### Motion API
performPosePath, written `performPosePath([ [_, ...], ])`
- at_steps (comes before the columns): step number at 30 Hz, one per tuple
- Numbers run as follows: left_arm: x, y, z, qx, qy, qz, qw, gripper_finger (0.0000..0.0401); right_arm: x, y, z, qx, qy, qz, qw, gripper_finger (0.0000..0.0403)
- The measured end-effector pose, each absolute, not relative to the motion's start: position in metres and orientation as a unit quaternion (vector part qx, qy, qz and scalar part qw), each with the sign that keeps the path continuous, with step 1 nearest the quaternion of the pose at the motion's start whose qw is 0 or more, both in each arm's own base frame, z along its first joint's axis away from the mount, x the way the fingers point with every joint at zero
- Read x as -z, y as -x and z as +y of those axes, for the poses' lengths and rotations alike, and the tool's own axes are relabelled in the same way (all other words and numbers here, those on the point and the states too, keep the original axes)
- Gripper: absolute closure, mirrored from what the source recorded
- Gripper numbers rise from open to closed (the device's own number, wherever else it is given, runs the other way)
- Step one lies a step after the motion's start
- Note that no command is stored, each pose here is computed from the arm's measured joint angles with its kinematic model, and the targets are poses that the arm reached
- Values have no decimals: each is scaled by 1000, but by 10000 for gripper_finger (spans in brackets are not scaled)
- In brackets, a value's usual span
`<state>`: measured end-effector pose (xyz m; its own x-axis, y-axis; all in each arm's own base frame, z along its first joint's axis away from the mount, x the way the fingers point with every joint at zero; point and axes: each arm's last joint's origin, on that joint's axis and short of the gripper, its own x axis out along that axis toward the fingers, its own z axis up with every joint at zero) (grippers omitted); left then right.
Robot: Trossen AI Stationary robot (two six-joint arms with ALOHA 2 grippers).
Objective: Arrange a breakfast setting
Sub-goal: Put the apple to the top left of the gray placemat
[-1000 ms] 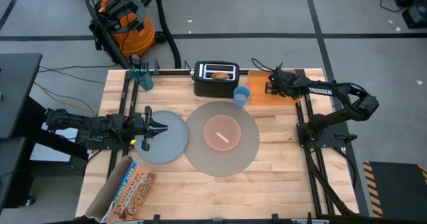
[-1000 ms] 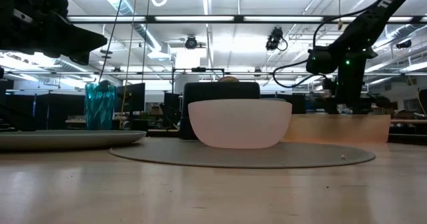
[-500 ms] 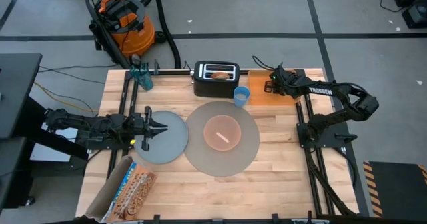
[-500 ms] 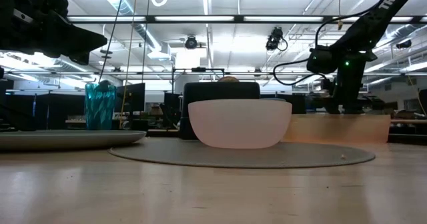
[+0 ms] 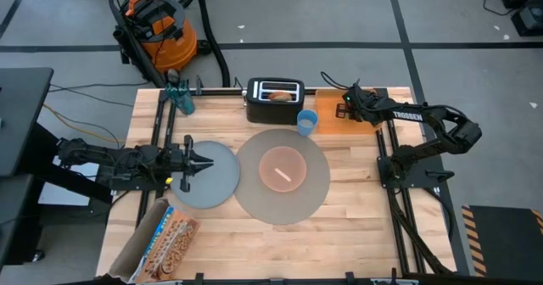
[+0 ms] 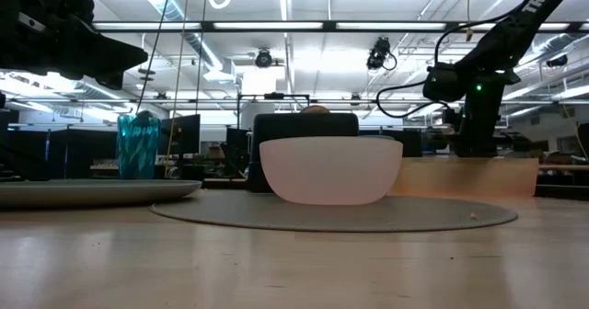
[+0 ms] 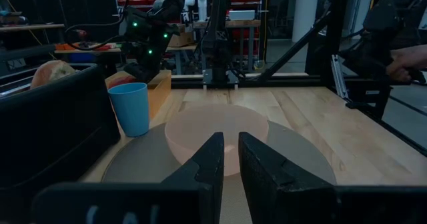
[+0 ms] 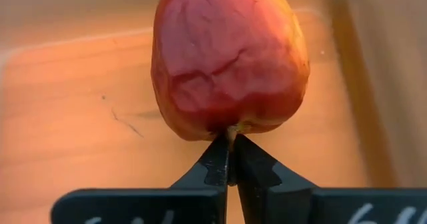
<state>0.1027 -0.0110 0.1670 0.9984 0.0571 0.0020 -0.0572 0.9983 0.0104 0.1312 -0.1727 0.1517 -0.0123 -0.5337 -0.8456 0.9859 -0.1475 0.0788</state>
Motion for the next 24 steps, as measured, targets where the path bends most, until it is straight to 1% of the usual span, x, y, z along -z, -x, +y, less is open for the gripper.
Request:
performPosePath([
  [5,-167,-103,-11,-28,-5,-1,1000,346,-153,-131,-172,646,-385,295,590,379],
  [12,-167,-103,-11,-28,-5,-1,1000,346,-169,-136,-162,627,-346,306,627,385],
  [17,-167,-103,-11,-28,-5,-1,1000,346,-197,-142,-153,610,-306,325,655,385],
  [24,-167,-103,-11,-28,-5,-1,1000,346,-243,-149,-130,582,-195,420,668,385],
])
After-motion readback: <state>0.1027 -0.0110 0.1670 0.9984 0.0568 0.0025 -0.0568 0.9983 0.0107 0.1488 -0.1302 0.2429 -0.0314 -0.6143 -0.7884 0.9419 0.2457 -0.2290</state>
